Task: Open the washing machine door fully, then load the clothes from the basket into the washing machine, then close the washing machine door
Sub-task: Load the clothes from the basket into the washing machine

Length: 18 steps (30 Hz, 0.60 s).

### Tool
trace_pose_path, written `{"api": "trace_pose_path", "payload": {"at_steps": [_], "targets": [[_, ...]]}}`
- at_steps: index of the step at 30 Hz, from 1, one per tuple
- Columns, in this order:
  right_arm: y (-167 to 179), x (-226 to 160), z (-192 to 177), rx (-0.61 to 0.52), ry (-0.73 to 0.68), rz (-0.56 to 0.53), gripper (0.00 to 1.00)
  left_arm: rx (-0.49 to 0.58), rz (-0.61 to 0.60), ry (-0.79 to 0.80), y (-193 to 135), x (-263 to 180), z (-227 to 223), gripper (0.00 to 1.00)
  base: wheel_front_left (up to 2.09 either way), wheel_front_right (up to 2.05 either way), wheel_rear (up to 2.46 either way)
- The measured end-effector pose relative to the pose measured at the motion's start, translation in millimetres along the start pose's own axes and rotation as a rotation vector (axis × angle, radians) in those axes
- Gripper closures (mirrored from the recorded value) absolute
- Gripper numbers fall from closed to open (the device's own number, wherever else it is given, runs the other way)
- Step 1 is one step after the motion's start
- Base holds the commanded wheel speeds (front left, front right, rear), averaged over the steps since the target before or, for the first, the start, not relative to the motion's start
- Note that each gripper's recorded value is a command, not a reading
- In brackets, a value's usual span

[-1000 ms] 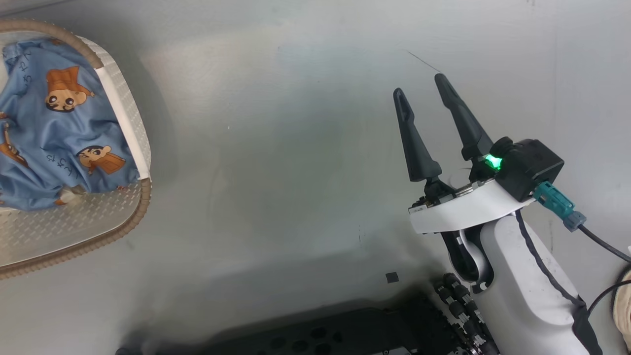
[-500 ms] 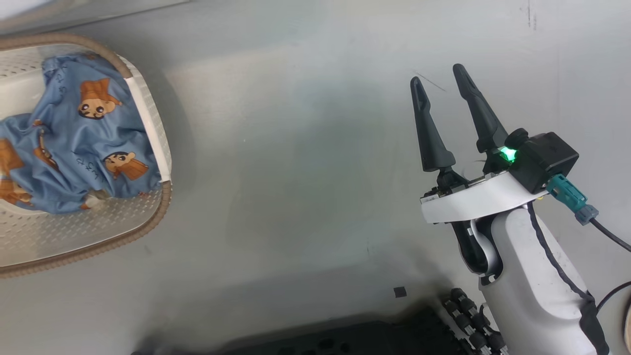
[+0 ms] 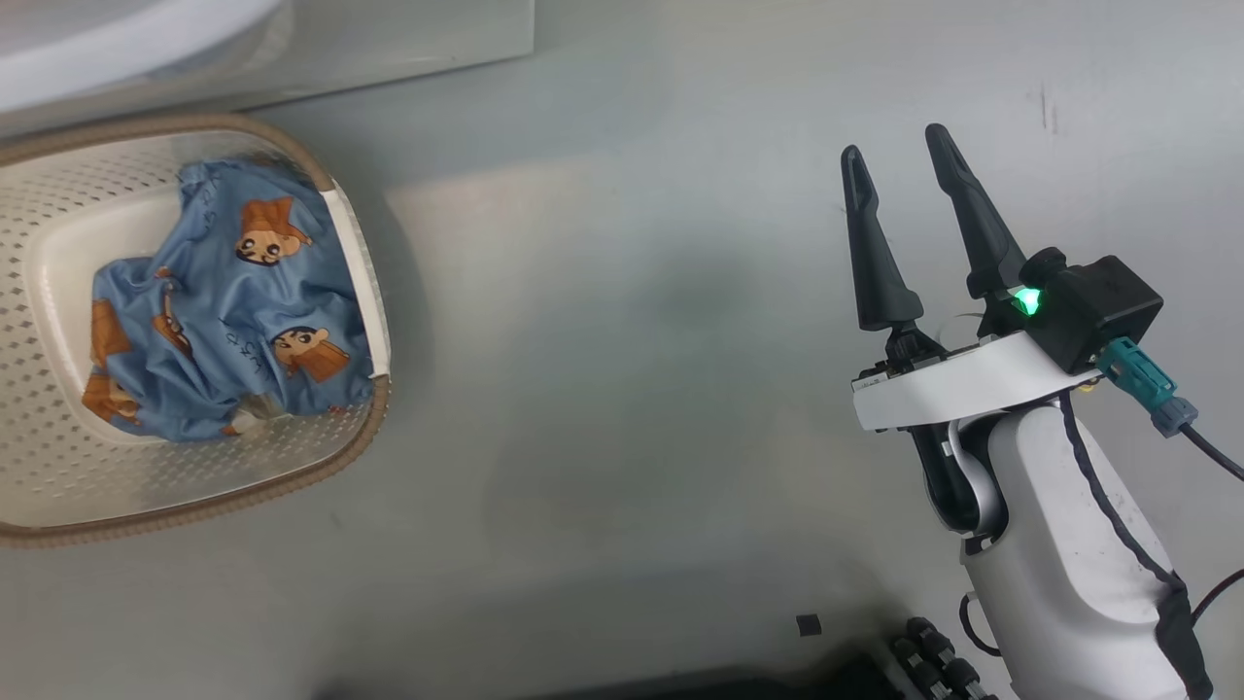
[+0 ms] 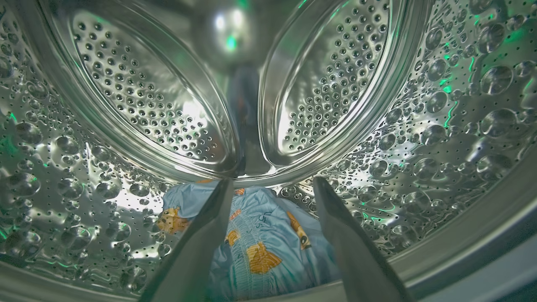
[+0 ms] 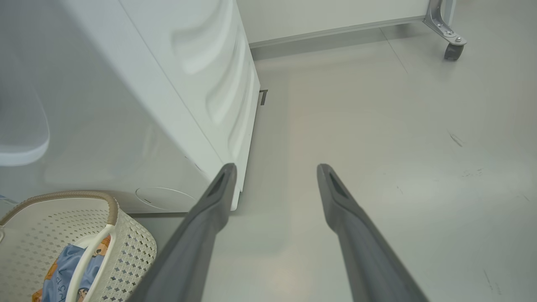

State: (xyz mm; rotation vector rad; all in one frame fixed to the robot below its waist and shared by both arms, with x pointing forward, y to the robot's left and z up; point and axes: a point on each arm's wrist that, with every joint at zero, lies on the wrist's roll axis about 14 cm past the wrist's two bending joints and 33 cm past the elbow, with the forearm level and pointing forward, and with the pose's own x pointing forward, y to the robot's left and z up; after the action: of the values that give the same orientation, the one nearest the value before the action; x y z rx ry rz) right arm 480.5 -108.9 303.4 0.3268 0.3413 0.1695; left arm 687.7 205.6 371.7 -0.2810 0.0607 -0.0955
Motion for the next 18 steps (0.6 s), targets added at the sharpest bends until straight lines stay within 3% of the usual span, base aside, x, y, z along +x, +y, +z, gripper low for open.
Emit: {"api": "trace_pose_path", "payload": {"at_steps": [12, 18], "targets": [[15.5, -12.9, 31.7, -0.019, -0.059, 0.022, 0.00, 0.002, 0.032, 0.026, 1.2, -49.4, 18.6, 0.00, 0.00, 0.00, 0.00], [23.7, -23.8, 48.8, -0.025, -0.092, 0.032, 0.00, -0.021, 0.068, -0.047, 6.4, -72.0, 53.1, 0.00, 0.00, 0.00, 0.00]]}}
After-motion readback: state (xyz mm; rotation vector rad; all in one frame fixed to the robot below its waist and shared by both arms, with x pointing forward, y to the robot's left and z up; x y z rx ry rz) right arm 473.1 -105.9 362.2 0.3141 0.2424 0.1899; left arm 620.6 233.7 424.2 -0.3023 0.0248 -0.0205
